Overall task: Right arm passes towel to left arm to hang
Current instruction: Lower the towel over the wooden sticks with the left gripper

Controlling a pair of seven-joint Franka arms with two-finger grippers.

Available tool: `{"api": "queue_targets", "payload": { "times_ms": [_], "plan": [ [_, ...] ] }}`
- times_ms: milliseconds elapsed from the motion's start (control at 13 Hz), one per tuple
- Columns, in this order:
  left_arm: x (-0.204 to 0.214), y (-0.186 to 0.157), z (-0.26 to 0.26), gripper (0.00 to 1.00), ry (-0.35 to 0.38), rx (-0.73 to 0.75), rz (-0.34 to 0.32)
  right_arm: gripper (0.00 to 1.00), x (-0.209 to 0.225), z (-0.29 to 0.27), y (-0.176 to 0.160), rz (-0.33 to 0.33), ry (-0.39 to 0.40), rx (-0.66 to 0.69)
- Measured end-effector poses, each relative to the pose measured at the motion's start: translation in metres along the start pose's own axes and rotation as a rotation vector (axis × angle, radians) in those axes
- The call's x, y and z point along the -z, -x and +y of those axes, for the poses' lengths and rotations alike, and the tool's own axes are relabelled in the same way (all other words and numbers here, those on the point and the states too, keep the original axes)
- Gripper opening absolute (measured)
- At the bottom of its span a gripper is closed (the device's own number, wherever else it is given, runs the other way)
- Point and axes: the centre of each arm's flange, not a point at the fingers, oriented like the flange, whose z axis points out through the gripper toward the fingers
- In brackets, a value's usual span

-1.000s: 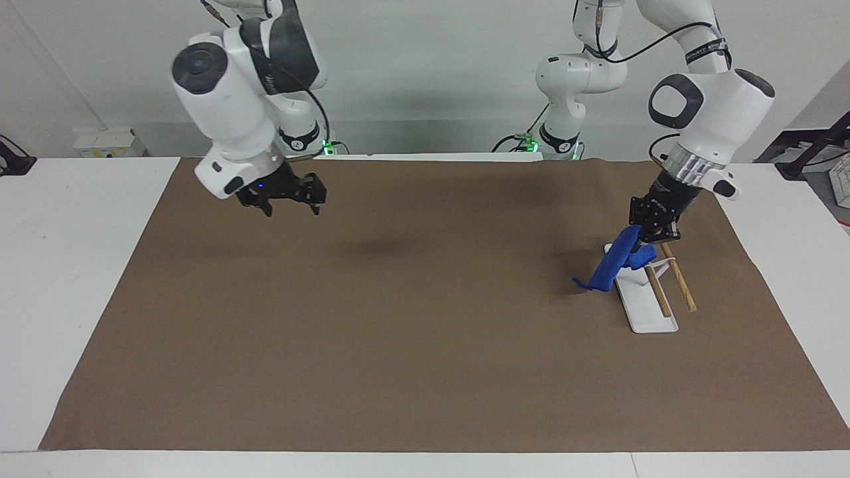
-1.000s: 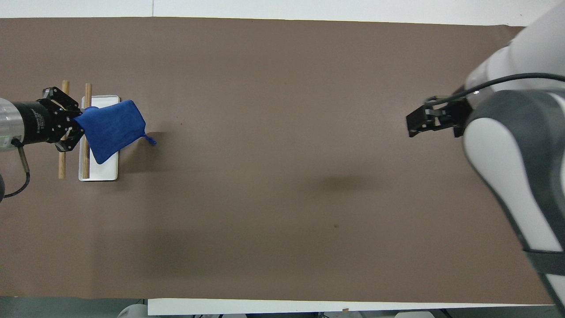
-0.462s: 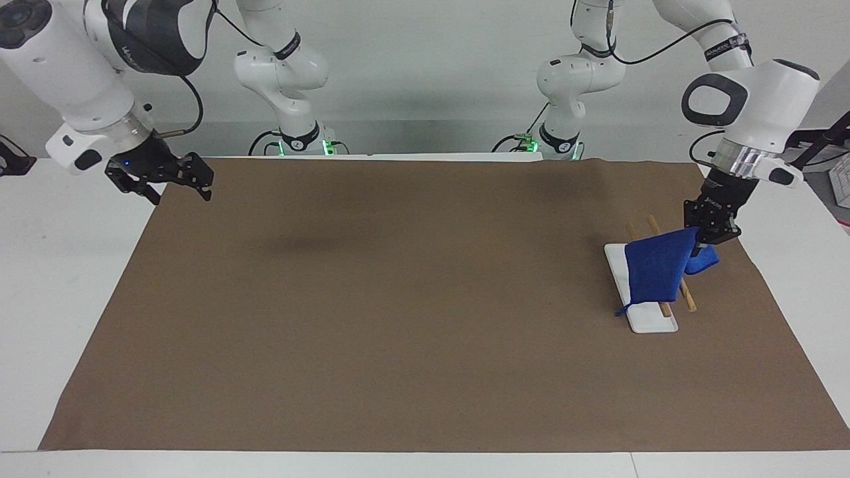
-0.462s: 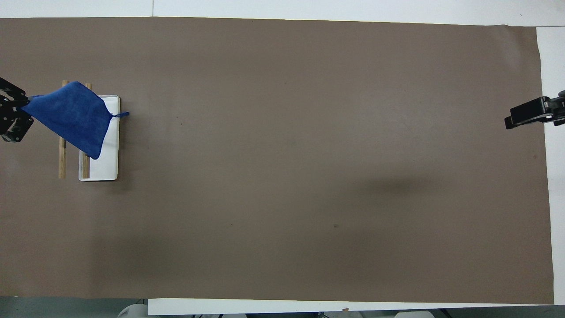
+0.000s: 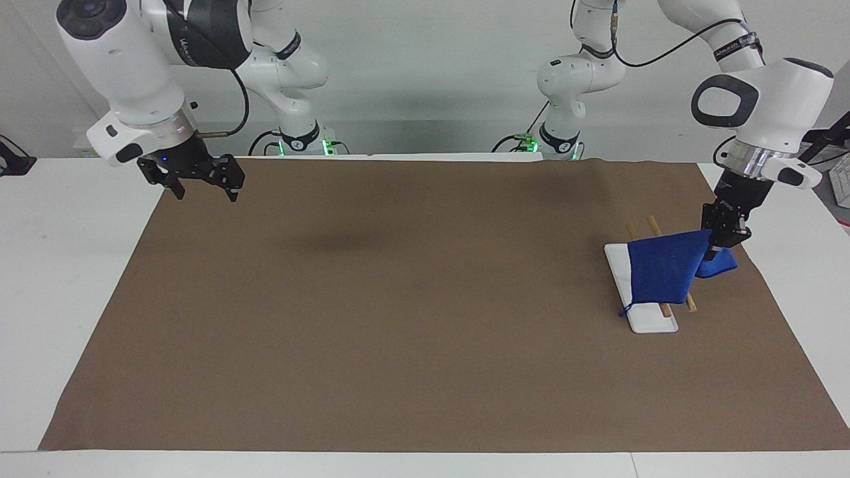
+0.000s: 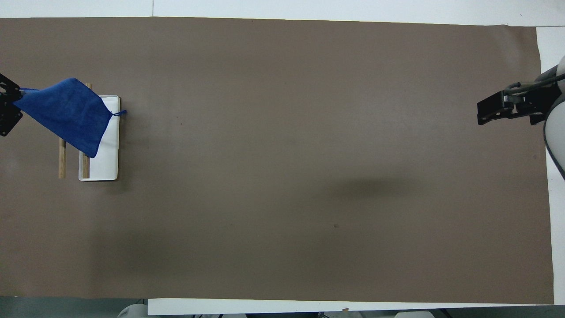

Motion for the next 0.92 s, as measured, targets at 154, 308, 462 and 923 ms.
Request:
{"api": "queue_targets", "payload": {
  "times_ms": [154, 308, 462, 923],
  "plan": [
    [0.003, 0.000, 0.003, 0.03, -0.015, -0.048, 0.034, 1.00, -0.001, 0.007, 0.000, -0.001, -0.001, 0.004],
    [0.006, -0.001, 0.005, 0.03, -0.023, -0.078, 0.057, 1.00, -0.001, 0.010, 0.000, -0.001, -0.001, 0.005],
    [0.009, -0.002, 0.008, 0.03, -0.018, -0.089, 0.064, 1.00, 0.000, 0.010, 0.000, 0.000, -0.001, 0.005],
    [0.014, -0.008, 0.009, 0.04, -0.028, -0.117, 0.098, 1.00, 0.001, 0.010, 0.000, 0.003, -0.001, 0.004]
  ]
}}
